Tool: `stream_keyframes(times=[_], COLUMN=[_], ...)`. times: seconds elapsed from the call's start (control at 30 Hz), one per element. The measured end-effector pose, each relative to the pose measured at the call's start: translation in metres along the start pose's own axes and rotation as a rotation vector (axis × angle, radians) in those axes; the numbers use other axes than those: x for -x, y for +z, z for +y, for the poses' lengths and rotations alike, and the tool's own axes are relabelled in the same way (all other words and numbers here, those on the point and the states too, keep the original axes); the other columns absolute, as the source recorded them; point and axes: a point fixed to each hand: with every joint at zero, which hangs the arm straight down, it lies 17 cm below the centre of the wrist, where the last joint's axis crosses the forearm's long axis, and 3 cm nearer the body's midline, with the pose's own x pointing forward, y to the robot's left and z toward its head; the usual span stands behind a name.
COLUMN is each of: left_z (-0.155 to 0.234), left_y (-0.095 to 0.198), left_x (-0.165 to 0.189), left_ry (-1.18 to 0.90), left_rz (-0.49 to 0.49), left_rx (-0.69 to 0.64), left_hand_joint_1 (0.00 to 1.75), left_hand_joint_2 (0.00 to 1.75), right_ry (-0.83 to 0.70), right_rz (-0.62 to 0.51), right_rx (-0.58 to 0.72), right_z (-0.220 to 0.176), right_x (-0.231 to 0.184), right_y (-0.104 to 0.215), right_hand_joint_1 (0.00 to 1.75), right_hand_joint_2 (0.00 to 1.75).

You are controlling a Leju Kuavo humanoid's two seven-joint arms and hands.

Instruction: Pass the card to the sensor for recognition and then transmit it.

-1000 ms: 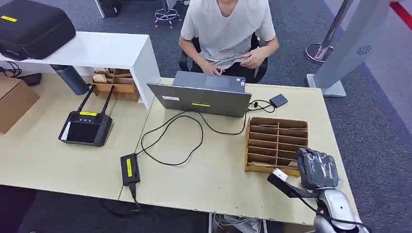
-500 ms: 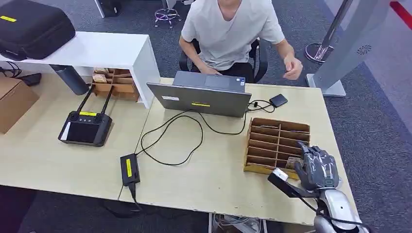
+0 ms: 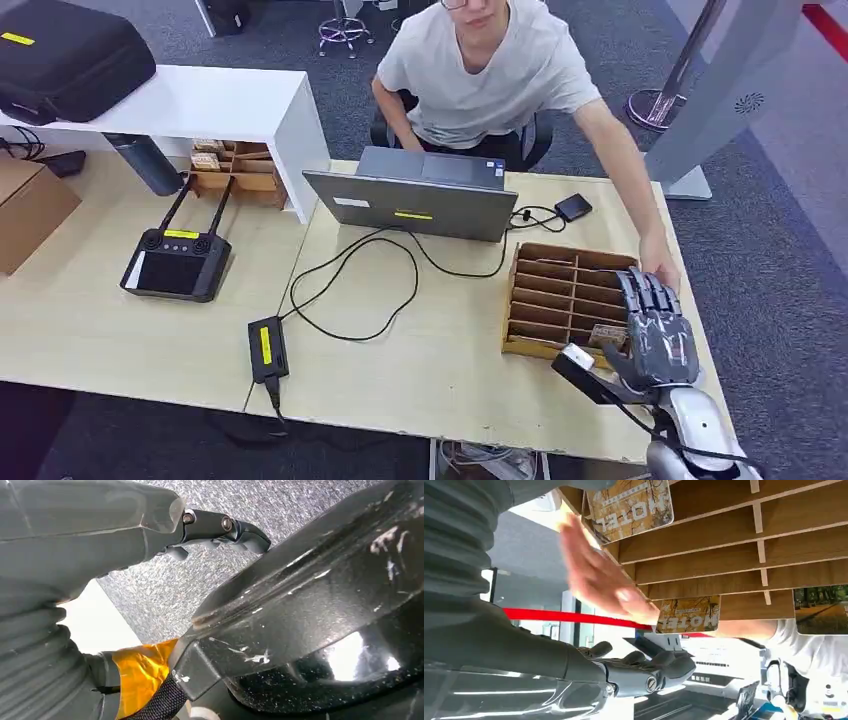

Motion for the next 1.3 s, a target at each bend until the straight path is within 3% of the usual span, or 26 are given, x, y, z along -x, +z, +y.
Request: stream_keyframes(times=[1.3], left_z=[0.001], left_y=[0.000], left_x=[0.000], left_ry=[0.002], left_rz=[0.000], left_rx=[-0.006], left_hand_joint_1=[0.00], left_hand_joint_2=[1.75], right_ry=[-0.014], right_rz=[0.012], right_rx=[-0.022], right_z=[0.009], right_x=[0.001], right_y=[0.013], right_hand_joint_1=[0.00], right_hand_joint_2=[1.75])
